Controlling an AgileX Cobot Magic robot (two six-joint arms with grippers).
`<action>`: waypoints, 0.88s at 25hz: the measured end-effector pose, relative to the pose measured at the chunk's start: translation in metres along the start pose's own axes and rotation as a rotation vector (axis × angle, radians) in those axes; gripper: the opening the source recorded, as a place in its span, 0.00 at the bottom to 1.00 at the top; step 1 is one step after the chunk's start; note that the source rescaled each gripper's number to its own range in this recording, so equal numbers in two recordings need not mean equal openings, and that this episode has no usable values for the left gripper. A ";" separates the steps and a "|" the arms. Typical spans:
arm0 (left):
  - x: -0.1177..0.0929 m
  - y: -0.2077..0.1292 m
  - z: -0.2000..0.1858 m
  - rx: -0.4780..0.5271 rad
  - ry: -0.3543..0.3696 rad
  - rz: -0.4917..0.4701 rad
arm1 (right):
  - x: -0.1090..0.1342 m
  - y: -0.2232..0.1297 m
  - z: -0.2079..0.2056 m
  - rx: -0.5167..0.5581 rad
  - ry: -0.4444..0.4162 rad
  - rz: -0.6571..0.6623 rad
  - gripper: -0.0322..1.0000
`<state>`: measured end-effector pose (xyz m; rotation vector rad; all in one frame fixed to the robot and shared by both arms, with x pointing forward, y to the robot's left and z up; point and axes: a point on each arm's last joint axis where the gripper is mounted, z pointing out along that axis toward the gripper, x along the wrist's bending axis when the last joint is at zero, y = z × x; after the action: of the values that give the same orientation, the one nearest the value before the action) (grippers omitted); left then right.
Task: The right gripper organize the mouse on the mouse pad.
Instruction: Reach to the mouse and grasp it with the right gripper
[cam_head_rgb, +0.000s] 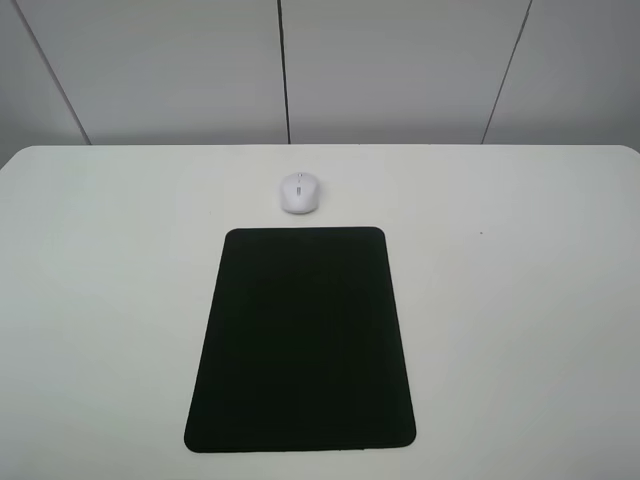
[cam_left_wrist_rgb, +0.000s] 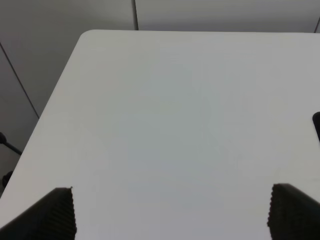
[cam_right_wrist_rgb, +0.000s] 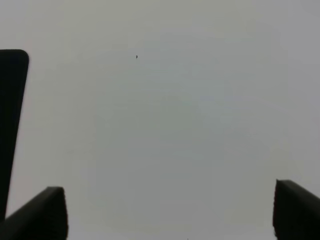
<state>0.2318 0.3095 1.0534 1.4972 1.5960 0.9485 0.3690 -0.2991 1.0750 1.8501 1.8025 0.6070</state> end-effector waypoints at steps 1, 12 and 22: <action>0.000 0.000 0.000 0.000 0.000 0.000 | 0.003 0.007 0.007 0.021 0.009 -0.013 1.00; 0.000 0.000 0.000 0.000 0.000 0.000 | 0.077 0.077 0.084 0.193 0.113 -0.141 1.00; 0.000 0.000 0.000 0.000 0.000 0.000 | 0.158 0.122 0.149 0.276 0.159 -0.241 1.00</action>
<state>0.2318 0.3095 1.0534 1.4972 1.5960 0.9485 0.5616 -0.1481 1.0310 1.7537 2.2713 0.4436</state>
